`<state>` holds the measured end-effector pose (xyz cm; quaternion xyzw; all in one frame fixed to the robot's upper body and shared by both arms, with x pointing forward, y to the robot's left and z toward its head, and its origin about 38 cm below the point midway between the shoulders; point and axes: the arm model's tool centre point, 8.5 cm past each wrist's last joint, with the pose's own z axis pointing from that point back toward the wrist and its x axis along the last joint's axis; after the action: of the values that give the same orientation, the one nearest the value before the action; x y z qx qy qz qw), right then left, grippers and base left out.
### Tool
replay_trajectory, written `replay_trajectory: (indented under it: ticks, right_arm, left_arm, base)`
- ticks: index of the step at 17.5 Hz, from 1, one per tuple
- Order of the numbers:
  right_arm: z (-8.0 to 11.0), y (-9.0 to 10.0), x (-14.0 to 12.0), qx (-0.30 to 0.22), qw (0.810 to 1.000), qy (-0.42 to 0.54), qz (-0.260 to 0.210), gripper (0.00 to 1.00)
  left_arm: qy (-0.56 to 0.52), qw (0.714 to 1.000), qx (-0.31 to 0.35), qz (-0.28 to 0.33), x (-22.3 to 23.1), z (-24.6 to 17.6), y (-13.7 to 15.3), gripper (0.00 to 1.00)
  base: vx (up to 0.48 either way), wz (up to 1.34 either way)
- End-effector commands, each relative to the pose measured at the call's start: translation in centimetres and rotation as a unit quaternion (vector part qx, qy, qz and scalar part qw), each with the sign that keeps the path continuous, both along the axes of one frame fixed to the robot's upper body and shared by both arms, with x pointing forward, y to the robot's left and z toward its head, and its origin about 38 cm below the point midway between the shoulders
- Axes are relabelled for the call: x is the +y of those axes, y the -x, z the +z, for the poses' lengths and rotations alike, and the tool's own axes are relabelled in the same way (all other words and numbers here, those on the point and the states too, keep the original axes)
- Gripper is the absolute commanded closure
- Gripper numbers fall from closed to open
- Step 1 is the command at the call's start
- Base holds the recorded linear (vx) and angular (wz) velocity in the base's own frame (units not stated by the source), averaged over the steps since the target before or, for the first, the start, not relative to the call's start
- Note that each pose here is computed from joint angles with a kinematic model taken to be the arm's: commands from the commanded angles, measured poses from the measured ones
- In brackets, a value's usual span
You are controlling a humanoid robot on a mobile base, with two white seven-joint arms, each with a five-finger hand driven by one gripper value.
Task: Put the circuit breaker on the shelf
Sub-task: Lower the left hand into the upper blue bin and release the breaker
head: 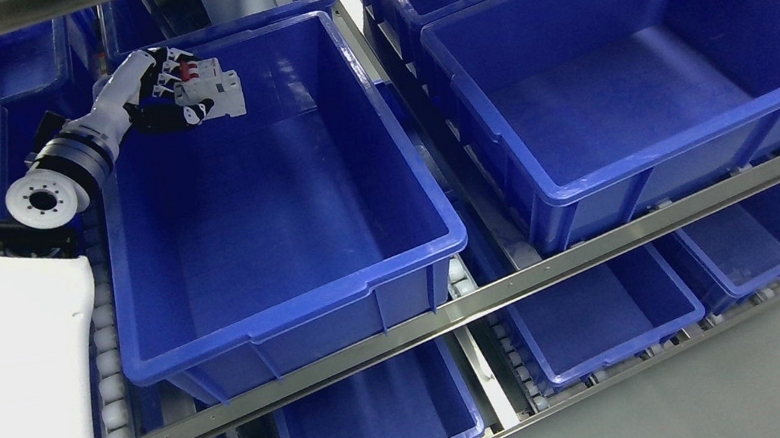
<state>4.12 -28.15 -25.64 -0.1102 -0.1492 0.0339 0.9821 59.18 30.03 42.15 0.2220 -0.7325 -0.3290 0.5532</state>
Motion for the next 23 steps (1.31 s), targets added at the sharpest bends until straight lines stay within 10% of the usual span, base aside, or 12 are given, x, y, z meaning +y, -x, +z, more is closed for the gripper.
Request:
replay_trajectory:
  ticks: [1,10,15,19,23]
  right_arm:
    - [-0.3,2.2,-1.2,0.111,0.994,0.017,-0.001,0.00]
    - [-0.3,2.2,-1.2,0.111,0.994,0.017,-0.001,0.00]
    - [-0.3,2.2,-1.2,0.111,0.994,0.017,-0.001,0.00]
    - [-0.3,2.2,-1.2,0.111,0.994,0.017,-0.001,0.00]
    - [-0.3,2.2,-1.2,0.111,0.994,0.017,-0.001,0.00]
  left_arm:
    - [-0.011,0.991,0.130,0.013,-1.4,-7.8,-3.3,0.87]
    - [-0.015,0.984,0.175,0.009,-1.6,-10.1,-4.1,0.80]
    - [-0.014,0.987,0.158,0.016,-1.6,-9.0,-4.2,0.51]
    - [-0.009,0.991,0.131,0.034,-0.8,-6.9,-4.4,0.05]
    - [0.035,0.995,0.085,0.042,1.2,-2.6,-4.0,0.01]
  base:
    - [0.000,0.00]
    - [0.000,0.00]
    - [0.000,0.00]
    - [0.000,0.00]
    - [0.000,0.00]
